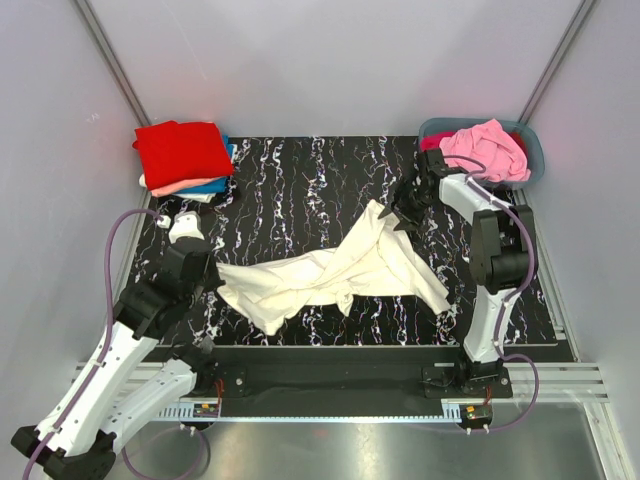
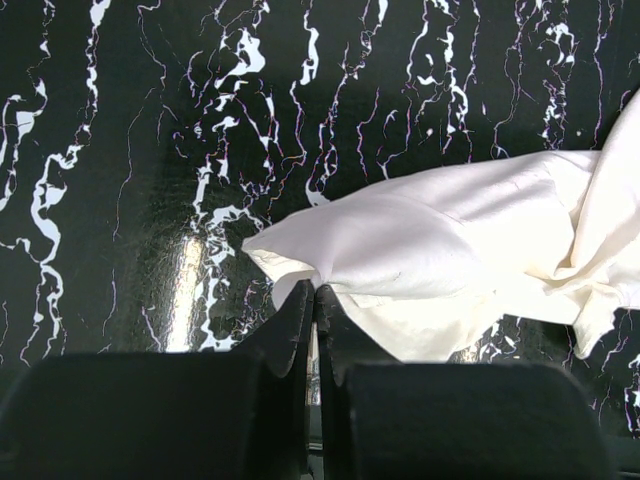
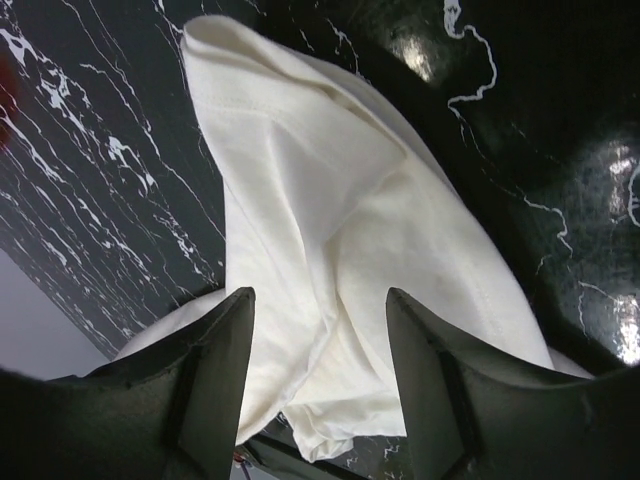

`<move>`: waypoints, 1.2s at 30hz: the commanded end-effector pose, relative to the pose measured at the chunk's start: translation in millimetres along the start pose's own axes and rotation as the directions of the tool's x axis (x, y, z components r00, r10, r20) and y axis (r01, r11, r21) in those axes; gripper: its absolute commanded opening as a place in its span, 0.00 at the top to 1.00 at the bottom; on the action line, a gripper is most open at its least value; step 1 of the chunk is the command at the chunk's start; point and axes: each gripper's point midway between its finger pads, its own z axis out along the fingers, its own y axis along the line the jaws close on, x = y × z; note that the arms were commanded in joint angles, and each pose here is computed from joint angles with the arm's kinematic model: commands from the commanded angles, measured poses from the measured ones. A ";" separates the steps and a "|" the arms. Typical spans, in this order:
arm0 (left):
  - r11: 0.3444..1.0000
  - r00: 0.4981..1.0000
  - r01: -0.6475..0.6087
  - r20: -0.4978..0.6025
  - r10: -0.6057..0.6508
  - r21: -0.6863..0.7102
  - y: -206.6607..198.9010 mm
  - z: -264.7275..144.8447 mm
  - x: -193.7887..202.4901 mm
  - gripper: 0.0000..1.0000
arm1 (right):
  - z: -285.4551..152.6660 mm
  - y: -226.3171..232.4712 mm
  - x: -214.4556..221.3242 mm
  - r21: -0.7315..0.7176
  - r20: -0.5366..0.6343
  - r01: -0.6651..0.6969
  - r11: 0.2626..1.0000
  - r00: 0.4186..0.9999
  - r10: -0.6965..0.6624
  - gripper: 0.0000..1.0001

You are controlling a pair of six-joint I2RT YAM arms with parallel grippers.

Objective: Fold and stack the t-shirts
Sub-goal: Flatten the tshirt out

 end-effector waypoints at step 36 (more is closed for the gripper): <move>0.965 0.909 0.125 0.363 -0.204 0.229 3.4 -144.3 -126.7 1.00 | -273.9 83.2 31.3 -0.137 0.506 0.356 0.925 0.828 -0.244 1.00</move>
